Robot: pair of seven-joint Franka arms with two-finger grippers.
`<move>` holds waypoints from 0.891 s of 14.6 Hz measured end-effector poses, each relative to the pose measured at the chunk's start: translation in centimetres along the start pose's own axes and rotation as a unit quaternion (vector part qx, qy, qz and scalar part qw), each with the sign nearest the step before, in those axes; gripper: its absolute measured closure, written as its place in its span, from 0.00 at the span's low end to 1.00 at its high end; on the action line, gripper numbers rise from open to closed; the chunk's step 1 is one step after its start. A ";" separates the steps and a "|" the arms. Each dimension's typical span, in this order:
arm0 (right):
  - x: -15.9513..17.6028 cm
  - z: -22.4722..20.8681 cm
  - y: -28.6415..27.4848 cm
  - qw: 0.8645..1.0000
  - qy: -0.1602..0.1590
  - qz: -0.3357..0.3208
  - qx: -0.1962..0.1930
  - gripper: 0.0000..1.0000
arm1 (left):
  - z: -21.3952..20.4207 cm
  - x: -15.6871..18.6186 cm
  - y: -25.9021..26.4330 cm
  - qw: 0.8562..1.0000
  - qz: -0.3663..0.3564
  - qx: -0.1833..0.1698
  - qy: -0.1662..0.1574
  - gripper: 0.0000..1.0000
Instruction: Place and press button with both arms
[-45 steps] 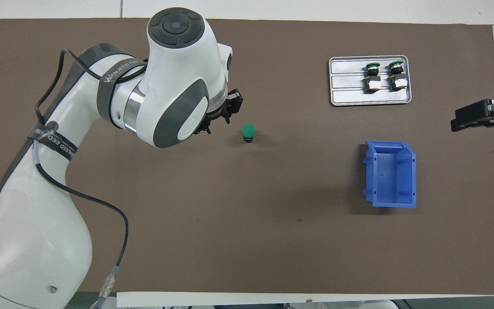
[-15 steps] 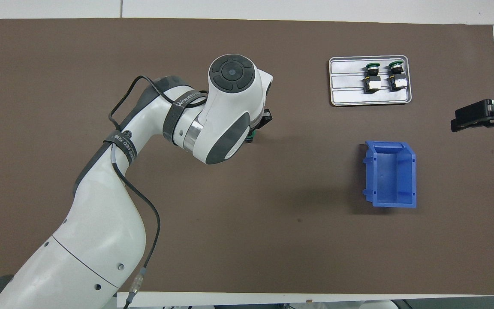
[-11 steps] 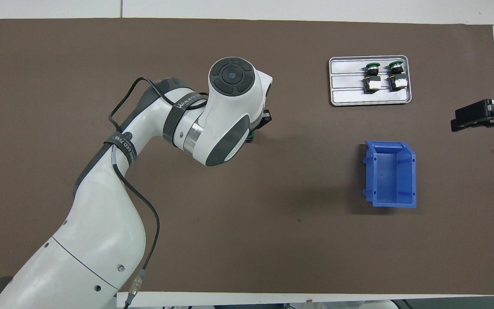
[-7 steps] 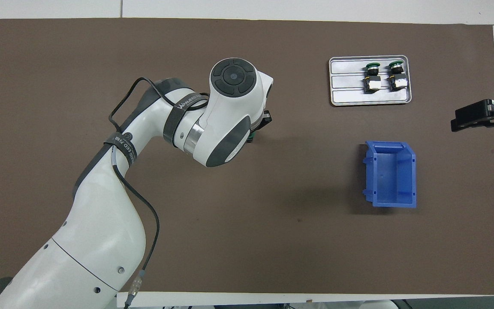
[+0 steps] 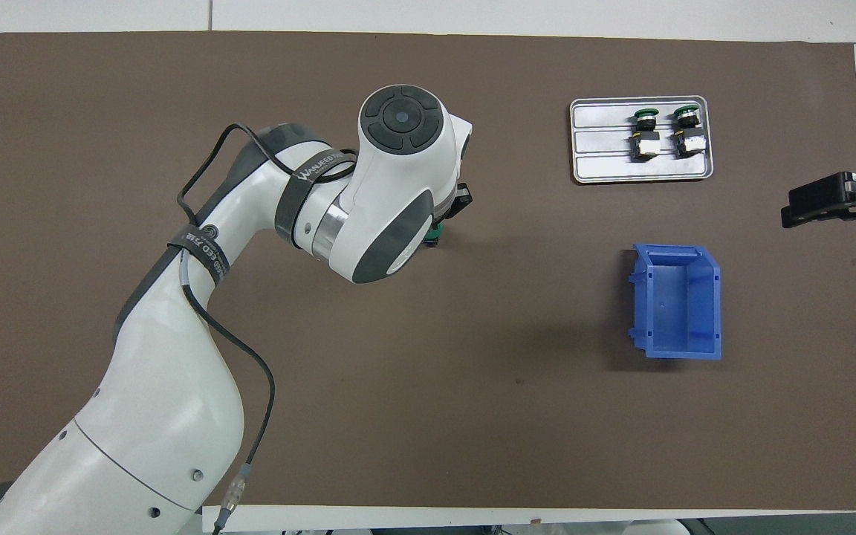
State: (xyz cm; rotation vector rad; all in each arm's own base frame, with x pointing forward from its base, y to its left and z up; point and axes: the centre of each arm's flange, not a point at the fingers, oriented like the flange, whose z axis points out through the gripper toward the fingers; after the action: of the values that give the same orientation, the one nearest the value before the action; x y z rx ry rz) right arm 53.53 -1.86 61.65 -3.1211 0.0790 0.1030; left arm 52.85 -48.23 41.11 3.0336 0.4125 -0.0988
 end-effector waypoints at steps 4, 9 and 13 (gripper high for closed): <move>-0.2 0.1 0.0 1.000 -0.008 0.000 0.000 0.01 | -7.3 3.3 -4.6 0.999 -0.042 -0.003 0.019 0.50; -1.1 0.4 0.0 0.999 -0.037 -0.021 0.000 0.01 | -13.1 9.1 -14.4 0.997 -0.061 0.041 0.014 0.20; -1.4 0.2 -0.6 0.997 -0.042 -0.064 0.002 0.01 | -18.0 13.8 -25.6 0.999 -0.011 0.047 -0.008 0.12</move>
State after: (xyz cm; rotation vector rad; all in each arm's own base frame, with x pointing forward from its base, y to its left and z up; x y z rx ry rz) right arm 52.12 -1.15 61.52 -3.1018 -0.1219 0.2317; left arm 60.18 -18.43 56.21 3.1175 0.4538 -0.1485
